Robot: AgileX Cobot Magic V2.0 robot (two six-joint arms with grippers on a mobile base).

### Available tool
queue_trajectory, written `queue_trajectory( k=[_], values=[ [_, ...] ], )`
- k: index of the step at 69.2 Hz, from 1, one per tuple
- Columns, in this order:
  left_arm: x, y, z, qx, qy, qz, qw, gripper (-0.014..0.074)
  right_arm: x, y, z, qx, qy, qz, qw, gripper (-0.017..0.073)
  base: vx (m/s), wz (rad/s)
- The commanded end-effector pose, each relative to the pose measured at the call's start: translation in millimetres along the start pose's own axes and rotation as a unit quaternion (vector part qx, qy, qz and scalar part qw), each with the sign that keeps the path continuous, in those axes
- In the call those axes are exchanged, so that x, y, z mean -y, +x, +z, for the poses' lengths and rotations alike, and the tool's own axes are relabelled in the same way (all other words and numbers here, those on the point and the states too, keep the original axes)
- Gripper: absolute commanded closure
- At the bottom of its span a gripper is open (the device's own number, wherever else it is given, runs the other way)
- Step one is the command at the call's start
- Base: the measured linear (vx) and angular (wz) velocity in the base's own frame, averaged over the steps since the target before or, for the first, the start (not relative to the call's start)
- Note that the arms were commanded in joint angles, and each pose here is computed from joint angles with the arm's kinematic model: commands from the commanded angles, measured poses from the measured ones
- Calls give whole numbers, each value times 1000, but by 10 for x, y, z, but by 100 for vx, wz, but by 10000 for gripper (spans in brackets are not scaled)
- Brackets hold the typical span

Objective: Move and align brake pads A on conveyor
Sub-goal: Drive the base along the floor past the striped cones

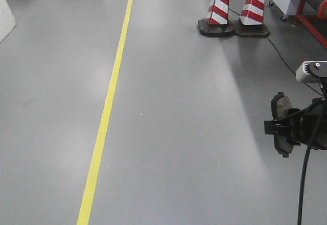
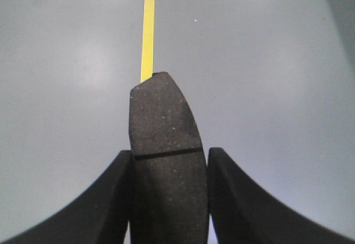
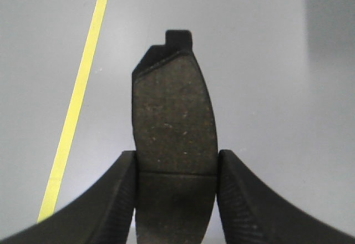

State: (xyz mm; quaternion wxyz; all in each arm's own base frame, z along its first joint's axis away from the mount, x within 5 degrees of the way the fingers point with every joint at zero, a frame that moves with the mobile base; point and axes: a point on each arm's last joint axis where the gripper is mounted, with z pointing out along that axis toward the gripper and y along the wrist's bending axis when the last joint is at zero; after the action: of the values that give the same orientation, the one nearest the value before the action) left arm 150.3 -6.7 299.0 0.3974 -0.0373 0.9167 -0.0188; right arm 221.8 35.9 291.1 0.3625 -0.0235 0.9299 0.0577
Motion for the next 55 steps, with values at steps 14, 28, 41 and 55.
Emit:
queue_trajectory(
  k=[14, 28, 41, 55],
  values=[
    [28, -138, -68, 54, 11, 2, 998, 430, -12, -157, -124, 64, -4, -7, 998, 492, 53, -1],
    [28, -137, -68, 54, 11, 2, 999, 430, -12, -156, -124, 63, -4, -7, 998, 492, 55, 2],
    [28, -138, -68, 54, 11, 2, 998, 430, -12, -157, -124, 64, -4, -7, 998, 492, 56, 3],
    [28, -137, -67, 53, 11, 2, 999, 430, -12, -157, -124, 64, -4, -7, 998, 492, 58, 4]
  ],
)
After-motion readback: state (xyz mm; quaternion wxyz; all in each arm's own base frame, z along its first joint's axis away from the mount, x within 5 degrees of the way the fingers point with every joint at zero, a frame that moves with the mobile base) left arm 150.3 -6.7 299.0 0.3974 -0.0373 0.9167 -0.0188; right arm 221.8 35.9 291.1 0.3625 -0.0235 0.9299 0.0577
